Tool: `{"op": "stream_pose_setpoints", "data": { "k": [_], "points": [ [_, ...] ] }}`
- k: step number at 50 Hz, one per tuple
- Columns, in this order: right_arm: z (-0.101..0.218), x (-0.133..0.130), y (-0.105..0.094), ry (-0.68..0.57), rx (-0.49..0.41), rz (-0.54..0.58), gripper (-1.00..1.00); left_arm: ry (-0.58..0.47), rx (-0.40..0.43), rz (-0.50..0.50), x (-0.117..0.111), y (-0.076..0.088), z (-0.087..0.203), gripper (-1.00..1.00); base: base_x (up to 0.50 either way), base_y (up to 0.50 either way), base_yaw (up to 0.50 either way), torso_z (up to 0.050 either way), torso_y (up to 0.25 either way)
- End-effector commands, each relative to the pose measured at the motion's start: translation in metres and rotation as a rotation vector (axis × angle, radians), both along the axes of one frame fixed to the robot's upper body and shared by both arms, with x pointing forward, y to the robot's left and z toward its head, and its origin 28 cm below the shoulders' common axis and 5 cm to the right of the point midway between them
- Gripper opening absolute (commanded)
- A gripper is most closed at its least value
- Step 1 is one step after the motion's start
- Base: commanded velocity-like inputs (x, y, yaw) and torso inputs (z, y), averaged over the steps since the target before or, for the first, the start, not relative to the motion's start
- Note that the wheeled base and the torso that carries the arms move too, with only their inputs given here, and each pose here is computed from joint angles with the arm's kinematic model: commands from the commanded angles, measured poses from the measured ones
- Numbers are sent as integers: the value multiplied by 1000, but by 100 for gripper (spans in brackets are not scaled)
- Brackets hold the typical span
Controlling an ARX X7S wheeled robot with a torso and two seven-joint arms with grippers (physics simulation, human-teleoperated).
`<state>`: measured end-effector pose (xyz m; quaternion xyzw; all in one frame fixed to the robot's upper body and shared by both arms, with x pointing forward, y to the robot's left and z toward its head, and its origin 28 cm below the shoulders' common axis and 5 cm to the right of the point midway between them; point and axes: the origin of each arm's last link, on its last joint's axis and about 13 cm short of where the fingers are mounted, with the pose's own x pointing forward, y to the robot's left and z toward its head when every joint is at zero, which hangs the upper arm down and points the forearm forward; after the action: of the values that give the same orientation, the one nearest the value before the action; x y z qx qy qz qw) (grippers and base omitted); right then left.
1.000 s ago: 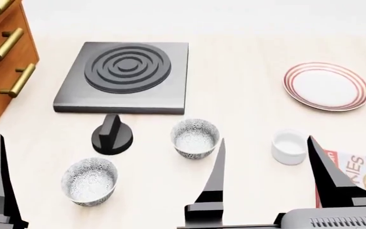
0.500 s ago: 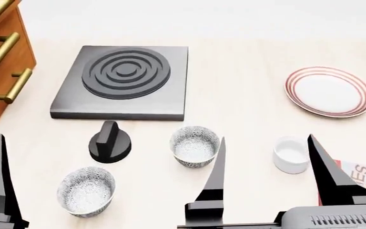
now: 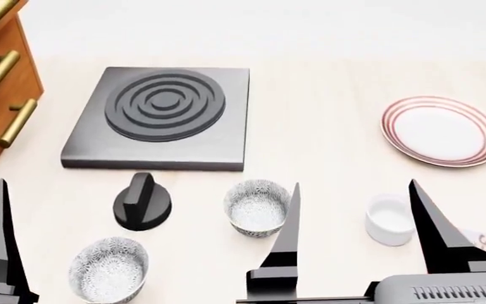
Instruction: Pick the akita bowl next to the ramekin and place it on the plate.
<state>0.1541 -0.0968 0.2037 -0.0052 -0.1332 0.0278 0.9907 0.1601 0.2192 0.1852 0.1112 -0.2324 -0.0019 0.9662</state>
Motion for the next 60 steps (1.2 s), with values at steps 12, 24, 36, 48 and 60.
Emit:
{"op": "stream_pose_setpoints", "data": {
  "k": [12,24,36,48,60],
  "points": [
    [2,2,0,-32,14,3,100,24,-15,-11,-1,2,-1,100,88,0,0,0,0],
    [2,2,1,-33,12,4,100,26,-17,-14,-1,2,-2,100,90,0,0,0,0],
    [2,3,1,-32,14,7,100,26,-16,-6,0,2,0,100,88,0,0,0,0],
    [3,4,0,-34,16,9,100,24,-20,-4,1,2,0,100,89,0,0,0,1],
    [3,3,1,-35,15,11,100,25,-26,0,0,3,0,100,89,0,0,0,0]
  ]
}}
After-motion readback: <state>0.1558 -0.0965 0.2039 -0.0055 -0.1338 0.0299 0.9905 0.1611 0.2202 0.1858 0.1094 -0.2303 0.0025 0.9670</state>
